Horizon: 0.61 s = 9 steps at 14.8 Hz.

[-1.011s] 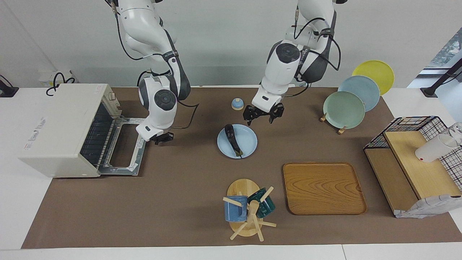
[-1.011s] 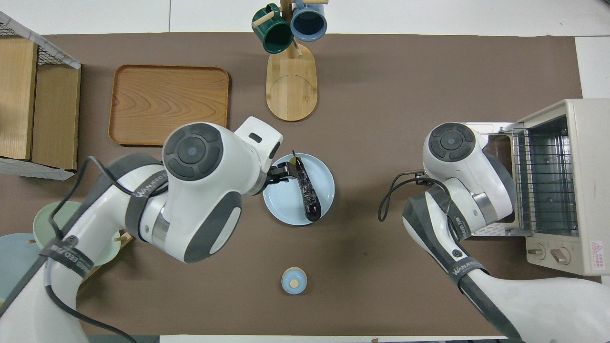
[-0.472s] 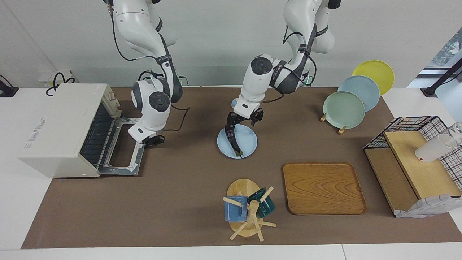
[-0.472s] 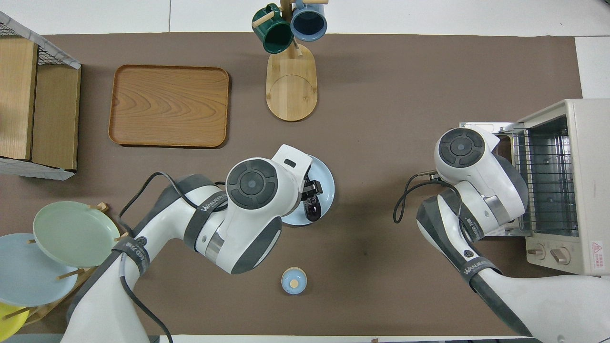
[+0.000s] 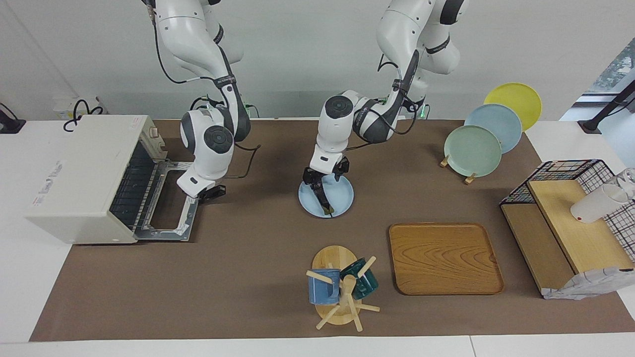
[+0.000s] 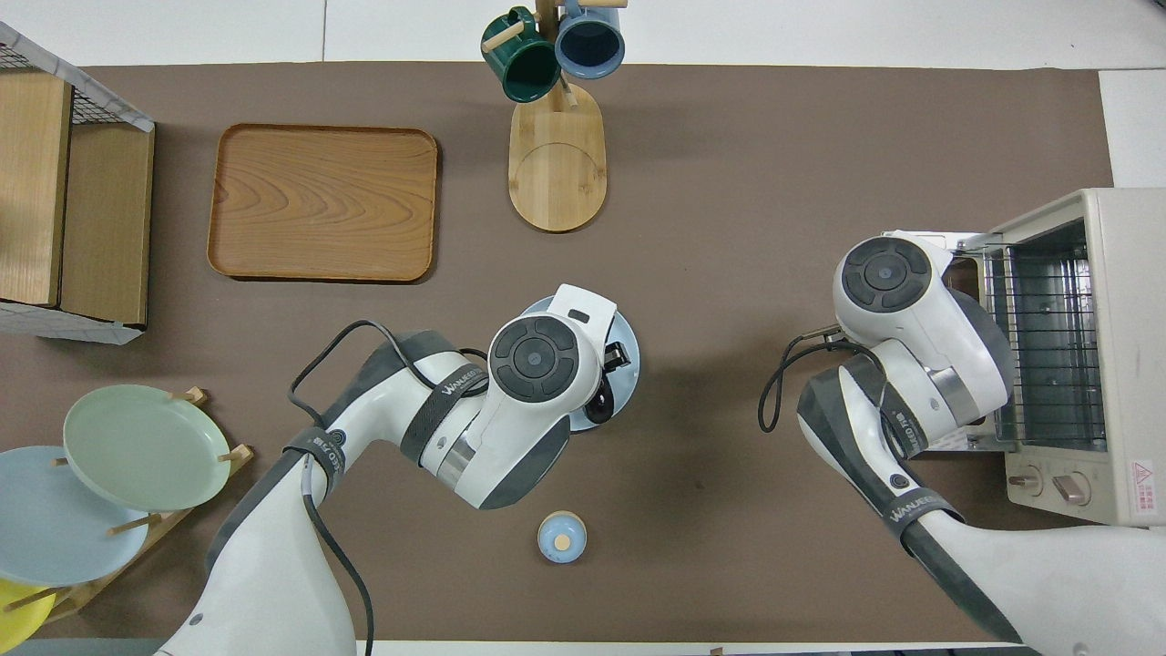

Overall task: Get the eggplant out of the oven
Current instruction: 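Grasp the eggplant with the left gripper while the right gripper closes the door, then lift the eggplant with the left gripper toward the wooden tray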

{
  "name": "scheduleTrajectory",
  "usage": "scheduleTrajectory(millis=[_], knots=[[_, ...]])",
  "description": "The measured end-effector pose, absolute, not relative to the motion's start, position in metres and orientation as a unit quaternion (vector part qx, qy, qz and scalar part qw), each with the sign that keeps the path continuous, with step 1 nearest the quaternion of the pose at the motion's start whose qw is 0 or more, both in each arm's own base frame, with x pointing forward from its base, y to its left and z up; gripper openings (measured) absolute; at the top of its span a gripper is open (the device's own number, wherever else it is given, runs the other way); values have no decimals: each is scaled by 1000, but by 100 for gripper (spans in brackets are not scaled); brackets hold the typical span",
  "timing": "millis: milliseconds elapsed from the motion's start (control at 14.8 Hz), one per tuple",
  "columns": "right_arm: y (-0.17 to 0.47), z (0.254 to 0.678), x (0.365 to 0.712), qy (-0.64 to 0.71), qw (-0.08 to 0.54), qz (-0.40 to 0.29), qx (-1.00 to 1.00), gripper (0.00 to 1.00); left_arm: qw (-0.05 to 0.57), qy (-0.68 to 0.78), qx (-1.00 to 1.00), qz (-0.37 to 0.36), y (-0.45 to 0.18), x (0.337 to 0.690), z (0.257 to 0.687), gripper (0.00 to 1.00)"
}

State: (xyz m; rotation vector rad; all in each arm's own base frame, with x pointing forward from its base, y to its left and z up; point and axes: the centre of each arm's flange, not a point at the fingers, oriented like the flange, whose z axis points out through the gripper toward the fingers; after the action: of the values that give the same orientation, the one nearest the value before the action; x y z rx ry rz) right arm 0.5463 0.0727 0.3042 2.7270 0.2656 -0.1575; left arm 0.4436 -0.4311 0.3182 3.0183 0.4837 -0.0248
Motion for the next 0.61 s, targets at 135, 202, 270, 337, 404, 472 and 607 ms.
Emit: scheduleTrajectory(millis=[135, 202, 270, 337, 404, 472, 607], knots=[[64, 331, 560, 119, 193, -57, 972, 1, 49, 174, 983, -4, -435, 443, 315, 96], [59, 345, 563, 125, 189, -62, 972, 1, 50, 177, 983, -4, -438, 442, 313, 95], [54, 360, 563, 128, 185, -66, 972, 1, 51, 179, 983, -4, -440, 440, 311, 95], [47, 375, 564, 128, 181, -69, 973, 1, 52, 179, 982, -4, -442, 438, 310, 94], [38, 390, 565, 128, 176, -74, 973, 1, 52, 180, 982, -4, -443, 438, 309, 93], [26, 405, 567, 131, 171, -79, 973, 1, 53, 180, 982, -3, -443, 438, 309, 93], [3, 427, 569, 134, 169, -85, 973, 1, 55, 180, 982, -2, -443, 438, 309, 76]])
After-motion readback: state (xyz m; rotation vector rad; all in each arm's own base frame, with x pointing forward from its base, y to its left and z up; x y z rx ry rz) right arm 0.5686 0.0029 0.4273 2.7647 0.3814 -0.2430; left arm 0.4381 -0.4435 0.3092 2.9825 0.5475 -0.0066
